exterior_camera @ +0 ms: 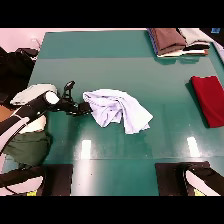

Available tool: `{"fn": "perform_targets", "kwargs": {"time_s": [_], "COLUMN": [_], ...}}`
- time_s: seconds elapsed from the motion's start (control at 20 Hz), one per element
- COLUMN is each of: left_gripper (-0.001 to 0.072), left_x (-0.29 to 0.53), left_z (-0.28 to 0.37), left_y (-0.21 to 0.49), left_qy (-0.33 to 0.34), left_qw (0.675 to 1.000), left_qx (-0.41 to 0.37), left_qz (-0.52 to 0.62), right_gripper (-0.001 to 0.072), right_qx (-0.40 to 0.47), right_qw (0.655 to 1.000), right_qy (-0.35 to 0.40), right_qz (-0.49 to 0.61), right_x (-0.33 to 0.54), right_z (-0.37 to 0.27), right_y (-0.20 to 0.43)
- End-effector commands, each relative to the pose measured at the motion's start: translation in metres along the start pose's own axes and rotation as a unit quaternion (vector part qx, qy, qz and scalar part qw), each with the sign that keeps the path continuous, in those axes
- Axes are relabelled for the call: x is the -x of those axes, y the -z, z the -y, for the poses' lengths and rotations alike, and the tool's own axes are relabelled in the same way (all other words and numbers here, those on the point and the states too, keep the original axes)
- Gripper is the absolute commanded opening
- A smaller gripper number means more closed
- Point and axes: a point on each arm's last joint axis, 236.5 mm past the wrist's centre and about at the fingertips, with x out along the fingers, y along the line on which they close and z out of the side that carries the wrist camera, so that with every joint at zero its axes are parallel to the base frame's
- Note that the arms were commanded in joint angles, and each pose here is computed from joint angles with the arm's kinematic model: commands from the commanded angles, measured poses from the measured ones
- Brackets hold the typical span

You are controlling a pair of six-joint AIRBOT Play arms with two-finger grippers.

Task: Fold the shirts.

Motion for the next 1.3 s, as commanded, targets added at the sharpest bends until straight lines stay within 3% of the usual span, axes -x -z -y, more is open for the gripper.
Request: {"fn": "perform_targets", "kwargs": {"time_s": [0.0, 0.15, 0.25, 0.4, 0.55, 0.6, 0.65, 0.7, 0.9, 1.25], "left_gripper": [0.0501, 0.0496, 0.0038, 0.0028, 0.0028, 0.0028, 0.0028, 0.0028, 0.0028, 0.0029], "left_x": [-0.021, -0.027, -0.018, 0.012, 0.039, 0.042, 0.042, 0.041, 0.04, 0.039], "left_z": [0.013, 0.024, 0.032, 0.042, 0.043, 0.043, 0.042, 0.041, 0.036, 0.033], "left_y": [0.0, -0.007, -0.021, -0.049, -0.067, -0.067, -0.066, -0.064, -0.054, -0.046], "left_qy": [0.034, 0.037, 0.045, 0.054, 0.034, 0.029, 0.025, 0.025, 0.016, 0.01], "left_qw": [0.999, 0.999, 0.998, 0.996, 0.993, 0.992, 0.992, 0.992, 0.992, 0.992], "left_qx": [0.025, 0.018, 0.003, -0.035, -0.087, -0.097, -0.101, -0.102, -0.112, -0.118], "left_qz": [0.009, 0.032, 0.04, 0.06, 0.079, 0.079, 0.076, 0.072, 0.05, 0.033], "right_gripper": [0.0022, 0.0022, 0.0022, 0.0022, 0.0026, 0.0167, 0.0434, 0.0502, 0.0502, 0.0487], "right_qx": [0.0, 0.0, -0.002, -0.056, -0.167, -0.209, -0.246, -0.274, -0.327, -0.278], "right_qw": [1.0, 1.0, 1.0, 0.992, 0.962, 0.945, 0.928, 0.912, 0.875, 0.875], "right_qy": [-0.001, -0.001, 0.006, 0.032, 0.059, 0.061, 0.059, 0.052, 0.004, -0.04], "right_qz": [0.0, -0.002, -0.029, -0.11, -0.209, -0.244, -0.273, -0.3, -0.356, -0.395], "right_x": [0.0, 0.0, 0.0, -0.006, -0.023, -0.032, -0.044, -0.056, -0.115, -0.191], "right_z": [-0.001, -0.001, 0.005, 0.035, 0.077, 0.085, 0.089, 0.088, 0.058, 0.027], "right_y": [0.0, 0.001, 0.014, 0.074, 0.18, 0.224, 0.266, 0.304, 0.402, 0.415]}}
